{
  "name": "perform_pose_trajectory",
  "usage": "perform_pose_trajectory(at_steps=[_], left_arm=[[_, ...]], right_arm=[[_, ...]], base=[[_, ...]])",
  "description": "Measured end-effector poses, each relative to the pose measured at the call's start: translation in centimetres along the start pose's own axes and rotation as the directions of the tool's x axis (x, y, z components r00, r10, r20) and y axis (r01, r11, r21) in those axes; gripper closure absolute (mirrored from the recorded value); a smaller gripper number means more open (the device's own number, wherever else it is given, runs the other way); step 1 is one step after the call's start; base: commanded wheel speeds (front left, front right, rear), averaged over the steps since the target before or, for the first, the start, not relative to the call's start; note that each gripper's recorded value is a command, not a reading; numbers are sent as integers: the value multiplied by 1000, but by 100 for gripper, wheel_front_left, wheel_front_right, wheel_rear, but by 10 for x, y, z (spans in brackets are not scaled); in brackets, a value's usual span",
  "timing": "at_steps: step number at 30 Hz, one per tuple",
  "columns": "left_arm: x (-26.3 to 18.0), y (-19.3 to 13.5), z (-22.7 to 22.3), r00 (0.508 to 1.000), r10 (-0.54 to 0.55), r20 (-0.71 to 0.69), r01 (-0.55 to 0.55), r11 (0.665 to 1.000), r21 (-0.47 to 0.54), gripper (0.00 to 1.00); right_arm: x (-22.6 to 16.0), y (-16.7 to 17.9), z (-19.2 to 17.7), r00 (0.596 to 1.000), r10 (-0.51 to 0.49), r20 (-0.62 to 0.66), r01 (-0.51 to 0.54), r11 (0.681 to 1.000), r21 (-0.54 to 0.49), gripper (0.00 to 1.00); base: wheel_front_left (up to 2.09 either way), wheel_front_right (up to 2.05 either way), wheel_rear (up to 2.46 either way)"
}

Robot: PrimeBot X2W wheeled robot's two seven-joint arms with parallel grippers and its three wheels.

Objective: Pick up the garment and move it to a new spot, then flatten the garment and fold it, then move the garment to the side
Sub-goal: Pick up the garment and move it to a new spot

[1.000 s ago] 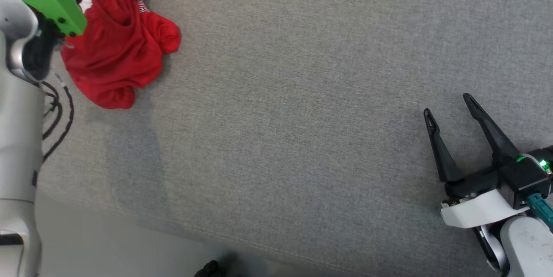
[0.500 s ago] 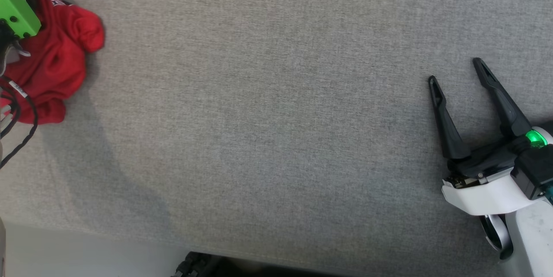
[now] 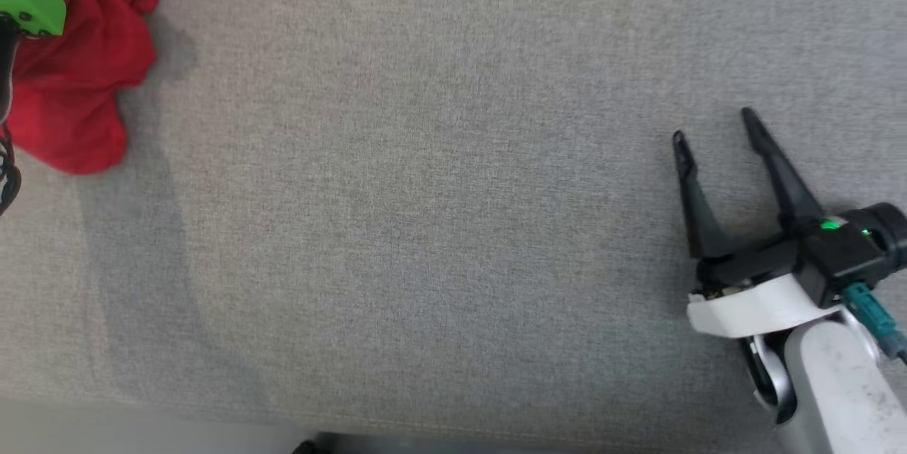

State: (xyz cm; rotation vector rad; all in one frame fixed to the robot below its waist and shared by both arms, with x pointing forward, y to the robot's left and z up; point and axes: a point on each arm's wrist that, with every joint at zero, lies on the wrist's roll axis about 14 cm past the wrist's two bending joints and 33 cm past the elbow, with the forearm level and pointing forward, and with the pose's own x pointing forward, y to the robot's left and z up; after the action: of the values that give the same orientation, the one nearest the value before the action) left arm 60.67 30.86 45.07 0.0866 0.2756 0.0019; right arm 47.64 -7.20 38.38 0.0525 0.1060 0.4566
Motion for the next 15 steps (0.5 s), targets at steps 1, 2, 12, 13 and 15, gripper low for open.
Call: perform_pose_trajectory(at_steps=[1,2,12,13,15], left_arm=[[-4,-5,11,999,-21,34,21,1000,11,100],[-8,-10,22,997,-44,65,43,999,22,100],[-59,-85,134,893,-292,343,304,952,20,100],[-63,-98,141,876,-324,357,339,941,22,100],[-70,-126,155,836,-386,391,416,909,7,100]], right_arm=[[-2,3,4,1000,-2,5,1,1000,7,0],[-4,6,9,1000,-5,11,5,1000,18,0],[-38,10,71,988,-88,125,83,996,41,0],[-44,7,74,986,-104,127,100,994,43,0],[-58,0,82,980,-142,139,138,990,41,0]], base=[[0,0,0],[0,0,0],[0,0,0],[0,0,0],[0,0,0]])
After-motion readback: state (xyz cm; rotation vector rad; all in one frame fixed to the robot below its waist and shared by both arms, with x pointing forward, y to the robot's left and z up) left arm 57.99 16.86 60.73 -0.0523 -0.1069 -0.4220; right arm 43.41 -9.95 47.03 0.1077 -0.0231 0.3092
